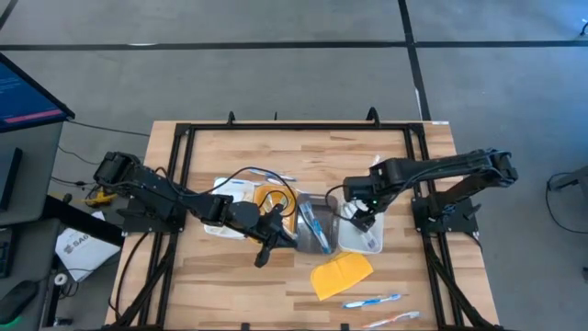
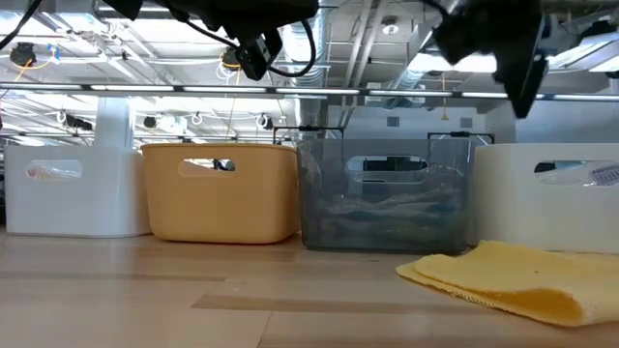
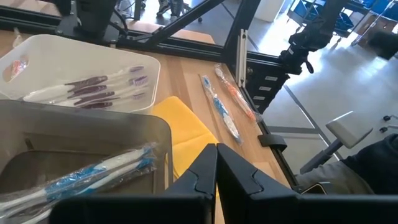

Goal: Pick & Place Toothbrushes
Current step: Put the orange toothbrush into the left white bin

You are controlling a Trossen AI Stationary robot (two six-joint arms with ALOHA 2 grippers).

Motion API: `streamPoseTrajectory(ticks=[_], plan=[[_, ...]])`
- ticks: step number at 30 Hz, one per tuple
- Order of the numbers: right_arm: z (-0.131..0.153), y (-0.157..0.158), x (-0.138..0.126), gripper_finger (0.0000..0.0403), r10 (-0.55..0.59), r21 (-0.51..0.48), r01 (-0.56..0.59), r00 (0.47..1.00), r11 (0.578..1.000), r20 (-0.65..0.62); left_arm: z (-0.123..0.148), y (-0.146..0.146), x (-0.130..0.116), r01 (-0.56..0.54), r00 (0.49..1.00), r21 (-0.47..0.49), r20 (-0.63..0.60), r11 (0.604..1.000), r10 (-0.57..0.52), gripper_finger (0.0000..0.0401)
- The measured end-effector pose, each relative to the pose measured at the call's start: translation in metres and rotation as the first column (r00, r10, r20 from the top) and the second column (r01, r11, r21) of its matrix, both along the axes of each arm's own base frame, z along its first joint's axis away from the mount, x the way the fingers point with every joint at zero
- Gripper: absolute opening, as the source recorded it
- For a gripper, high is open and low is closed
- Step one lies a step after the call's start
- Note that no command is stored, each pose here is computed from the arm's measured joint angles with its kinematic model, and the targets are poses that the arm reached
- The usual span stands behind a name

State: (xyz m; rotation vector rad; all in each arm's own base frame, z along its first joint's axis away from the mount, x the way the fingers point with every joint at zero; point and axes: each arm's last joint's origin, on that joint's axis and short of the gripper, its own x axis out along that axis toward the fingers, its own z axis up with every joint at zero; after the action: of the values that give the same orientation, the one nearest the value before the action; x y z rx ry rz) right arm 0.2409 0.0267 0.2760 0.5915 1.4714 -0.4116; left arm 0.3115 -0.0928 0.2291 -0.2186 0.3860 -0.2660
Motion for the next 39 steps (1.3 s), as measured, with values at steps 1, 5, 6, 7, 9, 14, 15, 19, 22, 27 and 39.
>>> streamPoseTrajectory(ticks=[1,5,6,7,9,14,15,19,22,27,39], plan=[[0.004,0.002,-0.003,0.0283,-0.026,0.002,0.026,1.0,1.0,-0.002,0.0,0.0,0.0,0.0,1.0,0.0,0.0,1.0,0.0,0.0001],[0.018,0.012,-0.025,0.0291,-0.095,0.019,0.096,0.994,0.995,-0.058,0.0,0.0,0.0,0.0,1.0,0.001,-0.003,1.0,0.0,0.0001],[0.021,0.016,-0.031,0.0292,-0.099,0.021,0.1,0.993,0.995,-0.068,0.0,0.0,0.0,0.0,1.0,0.001,-0.004,1.0,0.0,0.0001],[0.023,0.021,-0.036,0.0292,-0.112,0.02,0.114,0.99,0.993,-0.082,0.0,0.0,0.0,0.0,1.0,0.001,-0.004,1.0,0.0,0.0001],[0.029,0.03,-0.046,0.0292,-0.134,0.023,0.136,0.988,0.99,-0.076,0.0,0.0,0.0,0.0,1.0,0.002,-0.004,1.0,0.0,0.0001],[0.038,0.058,-0.059,0.0292,-0.078,0.054,0.076,0.996,0.996,0.035,-0.002,0.0,-0.001,0.005,1.0,0.003,-0.011,1.0,-0.005,0.0001],[0.038,0.064,-0.06,0.0292,-0.055,0.043,0.052,0.996,0.998,0.073,-0.004,0.0,-0.002,0.008,1.0,0.004,-0.016,1.0,-0.008,0.0001],[0.039,0.083,-0.064,0.0292,0.07,-0.049,-0.062,0.982,0.997,0.175,-0.005,-0.001,-0.003,0.046,0.999,-0.011,-0.024,0.999,-0.047,0.0001],[0.035,0.091,-0.064,0.0292,0.039,-0.054,-0.03,0.985,0.998,0.168,-0.005,-0.001,-0.003,0.043,0.999,-0.023,-0.03,0.999,-0.043,0.0001],[0.025,0.11,-0.053,0.0292,0.155,-0.109,-0.135,0.966,0.985,0.208,-0.005,-0.003,-0.003,0.074,0.995,-0.107,-0.057,0.991,-0.081,0.0001],[-0.01,0.156,-0.015,0.0292,0.495,-0.151,-0.471,0.829,0.869,0.26,-0.007,-0.006,-0.006,0.101,0.992,-0.109,-0.062,0.989,-0.108,0.0001]])
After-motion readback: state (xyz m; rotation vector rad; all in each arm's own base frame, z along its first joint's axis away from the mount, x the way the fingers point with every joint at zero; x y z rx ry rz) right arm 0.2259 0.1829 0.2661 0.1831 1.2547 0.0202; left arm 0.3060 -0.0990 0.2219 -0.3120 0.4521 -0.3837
